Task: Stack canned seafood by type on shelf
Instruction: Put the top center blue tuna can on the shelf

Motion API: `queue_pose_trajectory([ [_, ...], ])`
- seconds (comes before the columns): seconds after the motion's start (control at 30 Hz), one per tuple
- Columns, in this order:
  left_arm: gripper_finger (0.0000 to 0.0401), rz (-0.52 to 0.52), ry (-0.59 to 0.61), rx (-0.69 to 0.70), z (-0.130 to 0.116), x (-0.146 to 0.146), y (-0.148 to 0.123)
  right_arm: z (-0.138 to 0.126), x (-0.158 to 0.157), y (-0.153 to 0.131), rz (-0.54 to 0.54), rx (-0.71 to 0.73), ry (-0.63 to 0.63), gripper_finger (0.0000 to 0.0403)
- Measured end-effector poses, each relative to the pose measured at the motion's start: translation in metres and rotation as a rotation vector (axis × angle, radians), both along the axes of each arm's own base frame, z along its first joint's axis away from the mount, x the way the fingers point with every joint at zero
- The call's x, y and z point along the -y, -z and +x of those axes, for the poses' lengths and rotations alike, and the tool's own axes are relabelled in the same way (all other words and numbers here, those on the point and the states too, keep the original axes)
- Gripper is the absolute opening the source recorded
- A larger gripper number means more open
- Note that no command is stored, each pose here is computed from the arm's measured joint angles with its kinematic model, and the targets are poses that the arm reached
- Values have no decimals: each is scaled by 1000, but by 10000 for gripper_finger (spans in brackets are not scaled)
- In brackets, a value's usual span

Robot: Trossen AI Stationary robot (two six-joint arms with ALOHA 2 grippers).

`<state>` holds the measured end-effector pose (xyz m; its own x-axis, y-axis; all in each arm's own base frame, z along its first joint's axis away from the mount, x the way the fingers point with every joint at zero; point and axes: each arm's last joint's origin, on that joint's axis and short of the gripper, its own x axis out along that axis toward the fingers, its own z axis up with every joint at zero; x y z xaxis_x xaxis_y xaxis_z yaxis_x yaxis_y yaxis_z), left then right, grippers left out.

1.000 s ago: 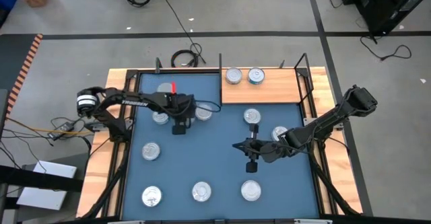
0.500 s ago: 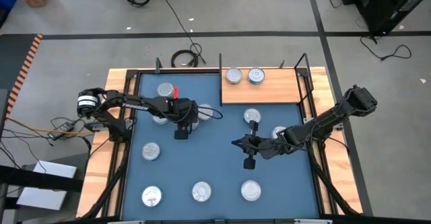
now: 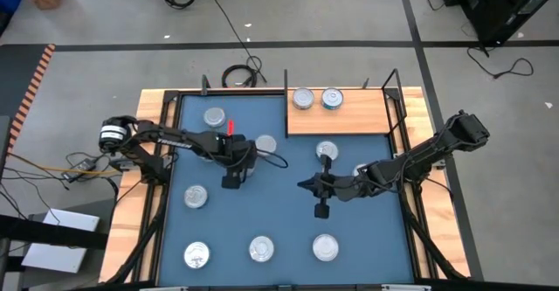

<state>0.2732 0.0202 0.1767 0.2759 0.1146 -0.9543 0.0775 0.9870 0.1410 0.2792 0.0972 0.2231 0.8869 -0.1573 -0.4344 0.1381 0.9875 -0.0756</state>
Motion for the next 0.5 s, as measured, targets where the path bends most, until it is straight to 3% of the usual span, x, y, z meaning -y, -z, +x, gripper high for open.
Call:
queue_pose_trajectory([
  [0.27,6,22,-77,116,-12,-8,-28,-1,-1,1,-3,-8,-3,9],
  [0.5,6,101,-208,48,-33,-27,-3,-1,-2,1,-4,-12,-7,5],
])
